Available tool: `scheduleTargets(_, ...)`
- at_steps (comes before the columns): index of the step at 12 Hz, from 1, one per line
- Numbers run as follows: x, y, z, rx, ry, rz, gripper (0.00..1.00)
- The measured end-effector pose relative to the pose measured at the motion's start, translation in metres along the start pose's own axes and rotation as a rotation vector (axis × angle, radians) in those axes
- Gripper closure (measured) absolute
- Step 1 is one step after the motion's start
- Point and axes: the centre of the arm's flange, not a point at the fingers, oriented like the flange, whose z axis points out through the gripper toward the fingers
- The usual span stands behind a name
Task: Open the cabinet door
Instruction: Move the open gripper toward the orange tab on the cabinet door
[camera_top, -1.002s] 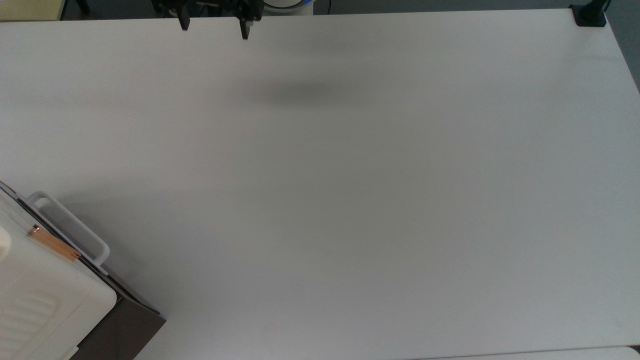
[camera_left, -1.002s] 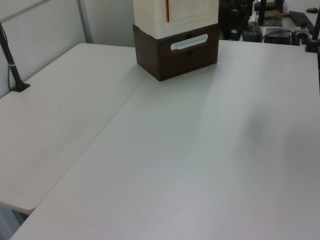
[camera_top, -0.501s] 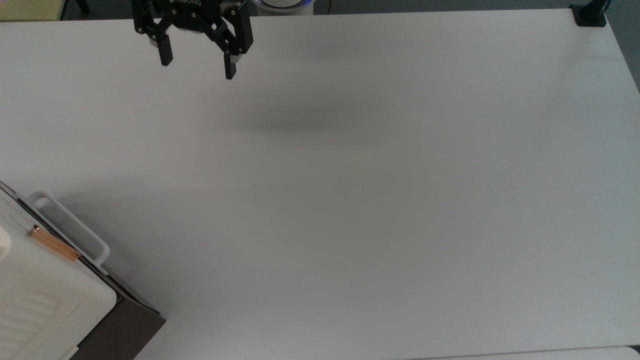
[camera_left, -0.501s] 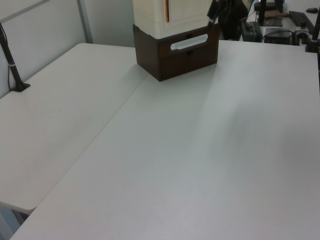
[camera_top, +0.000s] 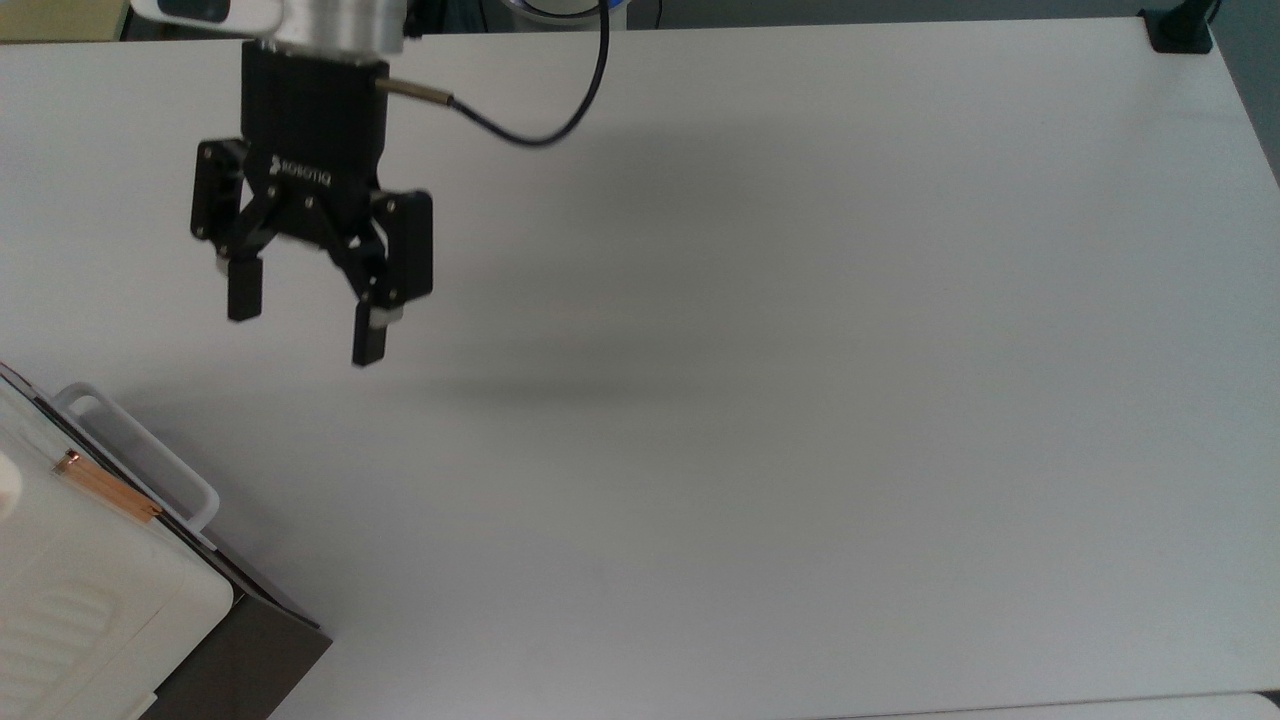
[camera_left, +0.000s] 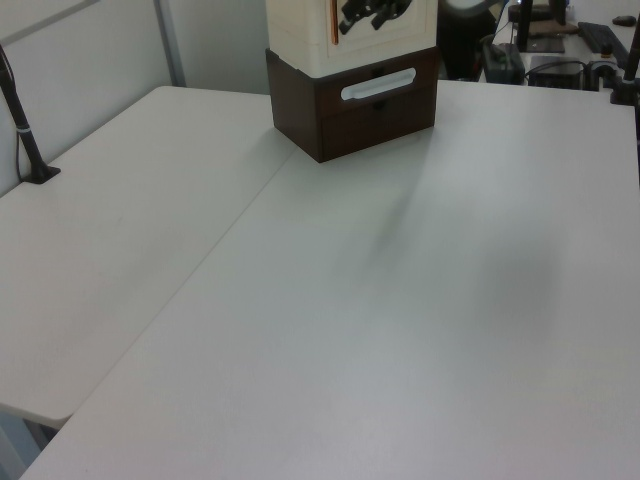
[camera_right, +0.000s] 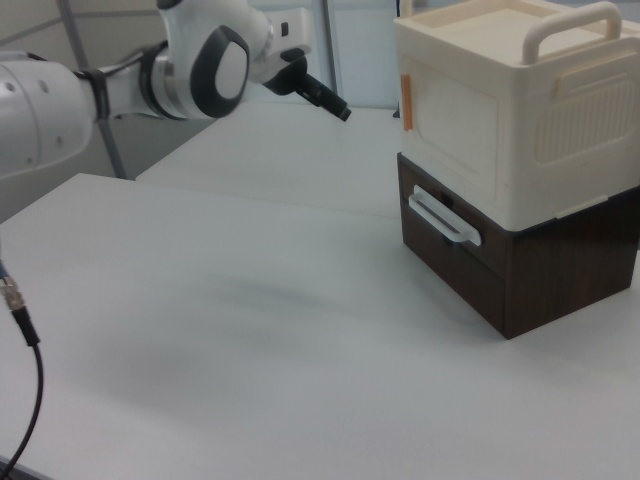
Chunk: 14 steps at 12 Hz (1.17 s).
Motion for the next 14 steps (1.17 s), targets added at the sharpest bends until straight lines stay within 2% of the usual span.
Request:
scheduleTargets(2,0.013,-0.003,0.02,-0.01,0.106,0.057,0.02)
scheduleTargets(4,0.024,0.003,0.024,-0.011,0.16,0.092,0.04)
scheduleTargets(9,0.038,0.034,0.053,-0.069,0.226,0.126,0.05)
scheduleTargets(14,0.046,0.044,0.059,-0.061,0.289,0.134,0.07)
